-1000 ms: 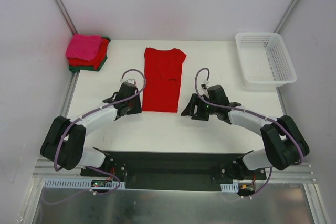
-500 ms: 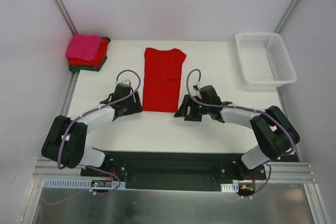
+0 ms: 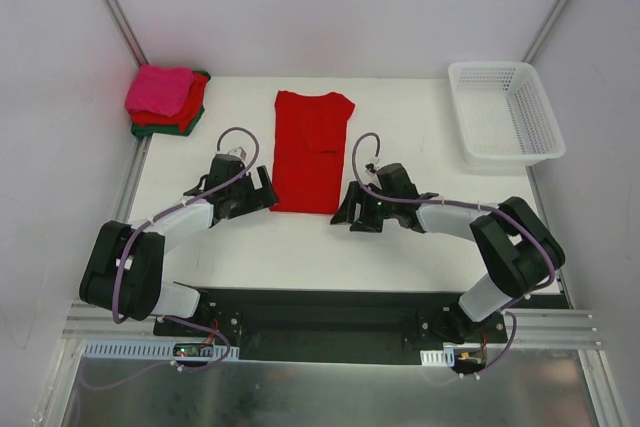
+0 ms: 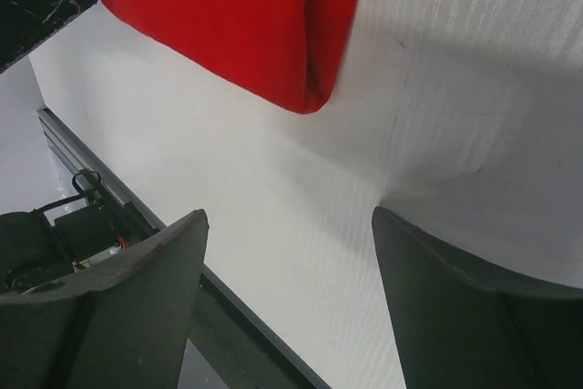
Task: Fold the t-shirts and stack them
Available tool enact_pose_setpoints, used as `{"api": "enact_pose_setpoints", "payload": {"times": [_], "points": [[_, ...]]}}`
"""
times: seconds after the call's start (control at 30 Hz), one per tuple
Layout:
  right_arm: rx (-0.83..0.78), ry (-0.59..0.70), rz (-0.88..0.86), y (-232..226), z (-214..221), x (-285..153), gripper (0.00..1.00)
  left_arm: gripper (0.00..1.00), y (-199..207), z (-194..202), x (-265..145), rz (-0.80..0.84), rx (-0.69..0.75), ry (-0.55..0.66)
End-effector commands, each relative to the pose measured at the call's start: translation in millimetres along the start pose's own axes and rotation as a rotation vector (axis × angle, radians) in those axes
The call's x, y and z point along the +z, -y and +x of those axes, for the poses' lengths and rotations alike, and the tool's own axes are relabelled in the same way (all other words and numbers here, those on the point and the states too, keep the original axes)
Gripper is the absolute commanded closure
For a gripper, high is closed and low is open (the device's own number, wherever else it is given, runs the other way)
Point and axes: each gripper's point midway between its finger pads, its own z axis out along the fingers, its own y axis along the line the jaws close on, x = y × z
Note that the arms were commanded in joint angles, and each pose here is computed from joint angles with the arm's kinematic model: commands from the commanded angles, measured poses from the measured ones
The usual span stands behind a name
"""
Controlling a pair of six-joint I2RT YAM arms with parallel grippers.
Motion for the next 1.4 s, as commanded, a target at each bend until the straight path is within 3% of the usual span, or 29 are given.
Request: {"api": "enact_pose_setpoints", "payload": {"times": [0.0, 0.07, 0.2, 0.4, 1.0, 1.17, 1.37], "points": [[-0.024, 0.032, -0.030, -13, -14, 4, 0.23, 0.01, 25, -1, -11, 0.155, -0.032, -0.029], [-0.026, 0.036, -0.027, -13, -15, 6, 0.23, 0.01, 27, 0, -10, 0.190, -0.049, -0.038], [-0.027, 0.032, -0.016, -11, -18, 11, 0.23, 0.17, 33, 8, -5, 0.257, -0.082, -0.073], [-0.054, 0.037, 0.015, -10, -31, 20, 0.24, 0.28, 36, 15, 3, 0.309, -0.118, -0.091], [-0.050, 0.005, 0.050, -2, -39, 41, 0.26, 0.32, 17, 10, 13, 0.247, -0.107, -0.082], [-0.051, -0.002, 0.054, 0, -36, 41, 0.32, 0.39, 19, 8, 21, 0.262, -0.117, -0.089], [-0.051, -0.008, 0.065, 3, -35, 41, 0.49, 0.45, 20, 10, 29, 0.274, -0.120, -0.112]]}}
